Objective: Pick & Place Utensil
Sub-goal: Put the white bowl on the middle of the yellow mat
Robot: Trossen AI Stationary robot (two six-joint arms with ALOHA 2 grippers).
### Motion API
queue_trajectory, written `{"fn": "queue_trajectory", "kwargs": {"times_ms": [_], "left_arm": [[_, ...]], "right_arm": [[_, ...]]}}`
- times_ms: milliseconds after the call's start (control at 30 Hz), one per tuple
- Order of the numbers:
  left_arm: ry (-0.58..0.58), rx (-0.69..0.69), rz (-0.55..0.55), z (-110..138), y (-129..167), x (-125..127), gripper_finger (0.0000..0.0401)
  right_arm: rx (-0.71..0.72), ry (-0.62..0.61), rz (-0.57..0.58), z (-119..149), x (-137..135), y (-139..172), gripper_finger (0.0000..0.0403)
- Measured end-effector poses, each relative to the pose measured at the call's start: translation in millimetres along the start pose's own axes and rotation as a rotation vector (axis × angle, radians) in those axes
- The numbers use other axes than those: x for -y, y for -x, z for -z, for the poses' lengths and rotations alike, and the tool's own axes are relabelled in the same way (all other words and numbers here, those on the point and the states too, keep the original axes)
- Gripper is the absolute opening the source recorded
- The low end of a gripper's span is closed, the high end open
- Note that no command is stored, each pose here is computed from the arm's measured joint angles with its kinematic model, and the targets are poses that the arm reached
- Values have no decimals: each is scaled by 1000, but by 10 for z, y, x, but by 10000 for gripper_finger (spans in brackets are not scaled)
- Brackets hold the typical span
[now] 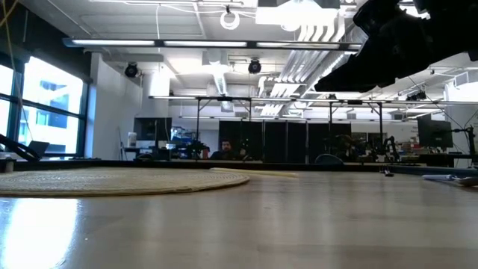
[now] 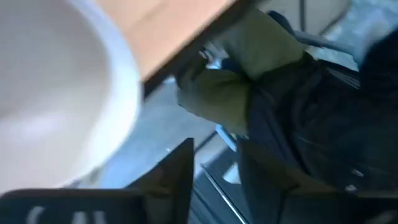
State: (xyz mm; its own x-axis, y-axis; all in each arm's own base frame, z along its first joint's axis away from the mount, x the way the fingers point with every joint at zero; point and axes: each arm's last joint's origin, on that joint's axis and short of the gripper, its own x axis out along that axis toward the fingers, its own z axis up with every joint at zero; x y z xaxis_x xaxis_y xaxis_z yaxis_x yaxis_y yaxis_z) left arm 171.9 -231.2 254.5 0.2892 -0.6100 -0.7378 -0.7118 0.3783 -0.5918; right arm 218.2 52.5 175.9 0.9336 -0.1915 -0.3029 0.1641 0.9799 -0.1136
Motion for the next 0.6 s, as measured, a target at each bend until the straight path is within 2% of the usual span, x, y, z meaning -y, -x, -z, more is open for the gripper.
{"fn": "queue_trajectory", "kwargs": {"times_ms": [133, 233, 433, 600], "left_arm": [[8, 52, -102, -53, -79, -93, 175], [21, 72, -162, -79, -131, -145, 192], [31, 115, -194, -121, -293, -171, 185], [72, 85, -249, -149, -467, -211, 169]], "right_arm": [[-1, 0, 1, 1, 0, 0, 193], [-4, 10, 1, 6, 1, 0, 193], [-7, 24, 1, 8, 2, 0, 193], [-7, 24, 2, 8, 2, 0, 193]]}}
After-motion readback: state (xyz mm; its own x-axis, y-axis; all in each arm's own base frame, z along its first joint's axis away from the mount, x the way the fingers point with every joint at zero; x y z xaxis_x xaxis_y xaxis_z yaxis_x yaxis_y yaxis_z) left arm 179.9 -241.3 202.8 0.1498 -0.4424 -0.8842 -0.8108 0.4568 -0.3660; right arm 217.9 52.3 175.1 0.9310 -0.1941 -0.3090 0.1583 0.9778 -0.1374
